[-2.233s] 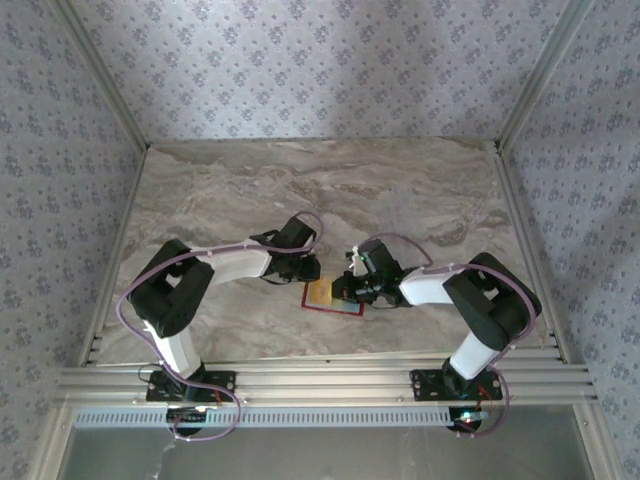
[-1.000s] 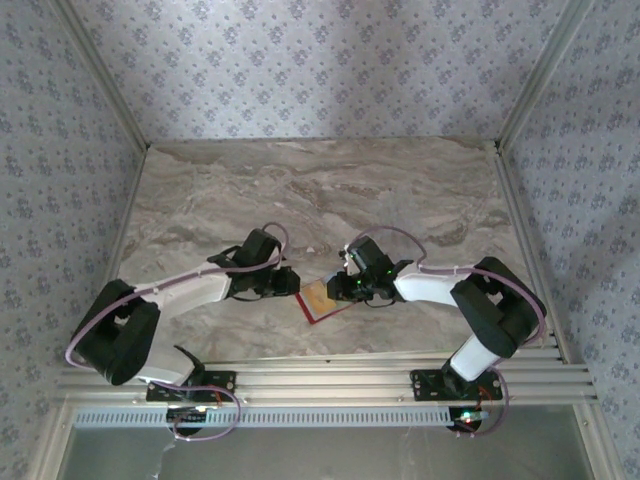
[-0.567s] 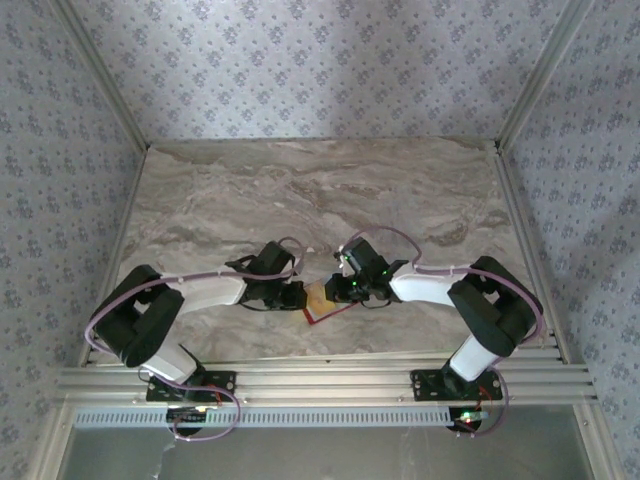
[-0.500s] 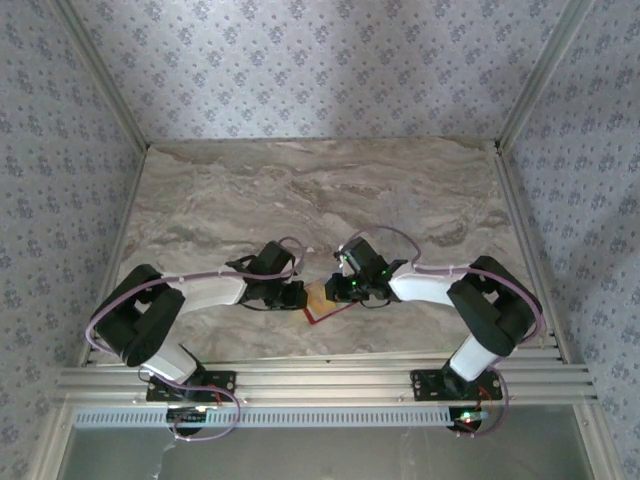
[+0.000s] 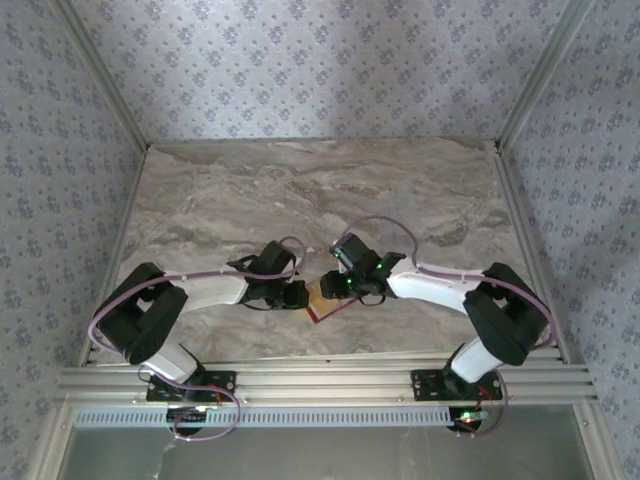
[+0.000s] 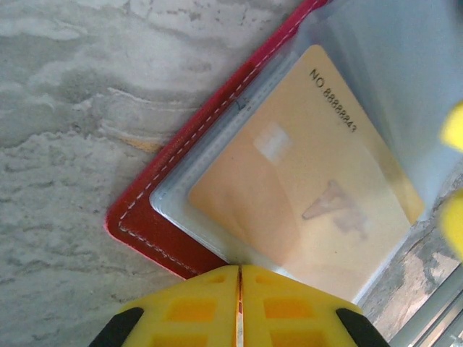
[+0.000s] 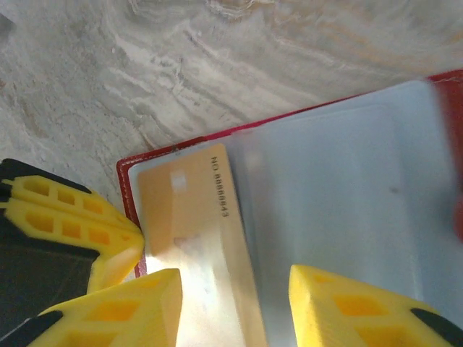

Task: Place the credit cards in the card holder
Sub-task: Insert the credit card into the card slot, then close the card holder at the center of the table, then turn over the card holder at the center of the table.

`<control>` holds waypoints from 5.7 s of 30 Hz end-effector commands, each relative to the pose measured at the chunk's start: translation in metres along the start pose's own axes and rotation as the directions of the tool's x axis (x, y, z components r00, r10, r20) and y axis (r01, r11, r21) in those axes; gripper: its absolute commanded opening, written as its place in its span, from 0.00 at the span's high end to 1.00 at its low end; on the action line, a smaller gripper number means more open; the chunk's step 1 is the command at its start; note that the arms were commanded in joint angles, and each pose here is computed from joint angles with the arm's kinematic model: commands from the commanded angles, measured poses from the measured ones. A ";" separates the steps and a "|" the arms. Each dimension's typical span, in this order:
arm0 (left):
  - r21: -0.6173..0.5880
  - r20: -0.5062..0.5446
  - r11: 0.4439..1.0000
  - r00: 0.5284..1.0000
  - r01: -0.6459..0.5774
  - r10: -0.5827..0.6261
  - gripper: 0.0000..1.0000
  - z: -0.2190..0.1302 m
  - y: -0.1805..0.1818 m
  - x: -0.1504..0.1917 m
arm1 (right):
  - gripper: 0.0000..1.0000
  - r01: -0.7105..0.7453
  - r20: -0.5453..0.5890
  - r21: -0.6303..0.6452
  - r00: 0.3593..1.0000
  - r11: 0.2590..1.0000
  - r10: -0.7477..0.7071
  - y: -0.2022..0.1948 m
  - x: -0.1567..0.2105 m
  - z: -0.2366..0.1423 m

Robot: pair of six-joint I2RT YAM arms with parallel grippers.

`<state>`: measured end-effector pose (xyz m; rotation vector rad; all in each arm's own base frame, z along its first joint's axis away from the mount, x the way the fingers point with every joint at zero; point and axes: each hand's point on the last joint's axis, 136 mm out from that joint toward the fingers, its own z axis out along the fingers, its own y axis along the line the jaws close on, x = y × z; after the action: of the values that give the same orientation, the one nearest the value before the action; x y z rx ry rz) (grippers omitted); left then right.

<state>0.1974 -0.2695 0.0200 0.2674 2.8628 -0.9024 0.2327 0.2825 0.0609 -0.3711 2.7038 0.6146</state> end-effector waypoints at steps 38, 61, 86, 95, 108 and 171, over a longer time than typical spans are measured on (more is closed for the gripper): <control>-0.060 -0.067 0.998 0.998 0.010 -0.014 0.90 0.021 0.021 0.008 | 1.00 0.201 0.005 0.549 0.970 0.812 -0.244 -0.048 -0.039 -0.042; -0.076 0.016 0.994 0.997 0.076 -0.075 0.78 0.001 0.030 -0.006 | 1.00 -0.032 -0.044 -0.316 0.999 0.948 0.019 0.069 0.012 0.016; -0.082 0.186 0.984 0.972 0.159 -0.141 0.55 -0.076 0.042 -0.024 | 0.42 0.077 -0.089 -0.275 0.990 0.958 -0.105 0.077 0.012 0.011; -0.052 0.190 0.994 0.978 0.097 -0.086 0.55 -0.084 0.017 -0.044 | 0.31 0.041 -0.010 -0.288 0.999 0.957 -0.046 0.042 -0.005 -0.042; -0.110 0.046 0.986 0.990 -0.129 0.135 0.66 -0.027 -0.054 -0.058 | 0.57 -0.113 0.020 -0.074 0.993 0.991 0.115 -0.047 -0.001 -0.030; -0.223 0.160 0.958 0.976 0.182 -0.148 0.49 -0.050 0.079 -0.024 | 1.00 0.007 0.145 0.776 0.971 0.631 -0.189 -0.113 -0.025 -0.134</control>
<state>0.2370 -0.1880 0.0247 -0.0251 2.8320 -0.6028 0.2594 0.1860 0.1316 -0.2179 2.5088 -0.0166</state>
